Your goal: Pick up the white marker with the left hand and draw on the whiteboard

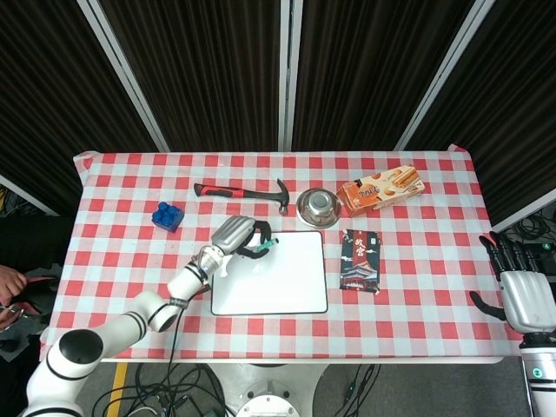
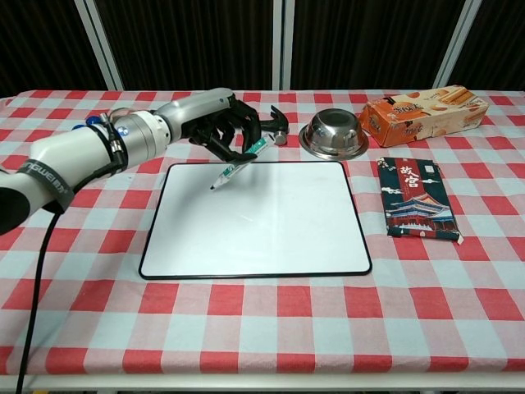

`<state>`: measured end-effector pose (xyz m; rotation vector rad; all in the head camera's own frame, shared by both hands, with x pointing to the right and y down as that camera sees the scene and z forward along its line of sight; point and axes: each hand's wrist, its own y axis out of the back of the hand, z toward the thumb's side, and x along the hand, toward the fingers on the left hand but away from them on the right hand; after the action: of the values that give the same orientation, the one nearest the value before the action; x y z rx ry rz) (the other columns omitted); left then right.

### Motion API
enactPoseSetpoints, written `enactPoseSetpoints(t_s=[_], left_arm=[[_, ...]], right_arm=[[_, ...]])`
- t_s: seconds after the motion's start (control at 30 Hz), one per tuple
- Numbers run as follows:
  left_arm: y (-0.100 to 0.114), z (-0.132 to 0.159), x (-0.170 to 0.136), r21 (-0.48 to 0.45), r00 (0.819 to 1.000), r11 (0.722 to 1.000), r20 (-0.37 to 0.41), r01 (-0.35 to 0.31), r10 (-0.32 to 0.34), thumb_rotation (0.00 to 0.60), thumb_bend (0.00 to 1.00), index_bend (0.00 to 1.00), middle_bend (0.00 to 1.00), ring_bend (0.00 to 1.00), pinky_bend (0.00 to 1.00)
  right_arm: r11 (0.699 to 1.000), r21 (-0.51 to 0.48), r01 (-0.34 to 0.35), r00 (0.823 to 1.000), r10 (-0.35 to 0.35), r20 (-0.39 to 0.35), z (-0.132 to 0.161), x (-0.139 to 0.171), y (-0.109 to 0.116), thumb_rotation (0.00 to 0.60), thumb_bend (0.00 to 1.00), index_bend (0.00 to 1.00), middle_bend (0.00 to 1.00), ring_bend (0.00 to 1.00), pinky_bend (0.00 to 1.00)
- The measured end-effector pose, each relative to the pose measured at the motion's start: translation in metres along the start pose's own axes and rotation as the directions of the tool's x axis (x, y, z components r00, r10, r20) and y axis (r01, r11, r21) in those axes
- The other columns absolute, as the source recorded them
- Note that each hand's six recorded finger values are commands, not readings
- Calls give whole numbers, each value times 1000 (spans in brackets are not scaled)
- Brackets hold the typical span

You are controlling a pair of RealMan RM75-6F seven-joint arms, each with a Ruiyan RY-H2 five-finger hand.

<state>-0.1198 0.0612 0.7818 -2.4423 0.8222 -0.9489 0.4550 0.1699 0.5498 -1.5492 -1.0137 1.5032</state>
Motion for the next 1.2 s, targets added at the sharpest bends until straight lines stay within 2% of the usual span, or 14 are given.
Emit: enactPoseSetpoints(t_s=[0.17,0.3,0.57,0.67,0.77,0.9,1.2], left_arm=[[-5,-5,5,-14,1000,1000,-21,7,-7,600,466,563,574,739,961],[-11,-9,3,-28,999,999,-33,37,-38,600,466,560,578,739,954],[-15,-17,-18,-46,986,986,-48,159,-161,600,465,546,575,720,952],[-13,-18,-29,-71,981,980,-52,184,-188,600,465,545,575,718,952],[-7,-13,-35,-119,985,979,-34,165,-170,600,465,545,575,718,952],[4,-2,-31,-148,994,983,-7,106,-108,600,465,545,575,718,952],[-9,-4,-13,-135,996,988,-35,71,-76,600,465,546,575,718,952]], right_arm=[[1000,2,-3,1000,3,3,0,0,0,600,150,0,14,0,0],[1000,2,-8,1000,8,-3,2,-1,-2,600,150,0,14,0,0],[1000,-2,-14,1000,14,-19,5,-4,-4,600,150,0,13,0,0],[1000,-2,-8,1000,8,-24,6,-4,-3,600,150,0,13,0,0],[1000,-4,-6,1000,6,-26,6,-4,-3,600,150,0,13,0,0],[1000,-3,-6,1000,6,-20,4,-3,-3,600,150,0,13,0,0],[1000,5,-12,1000,12,3,-1,-3,-2,600,150,0,13,0,0]])
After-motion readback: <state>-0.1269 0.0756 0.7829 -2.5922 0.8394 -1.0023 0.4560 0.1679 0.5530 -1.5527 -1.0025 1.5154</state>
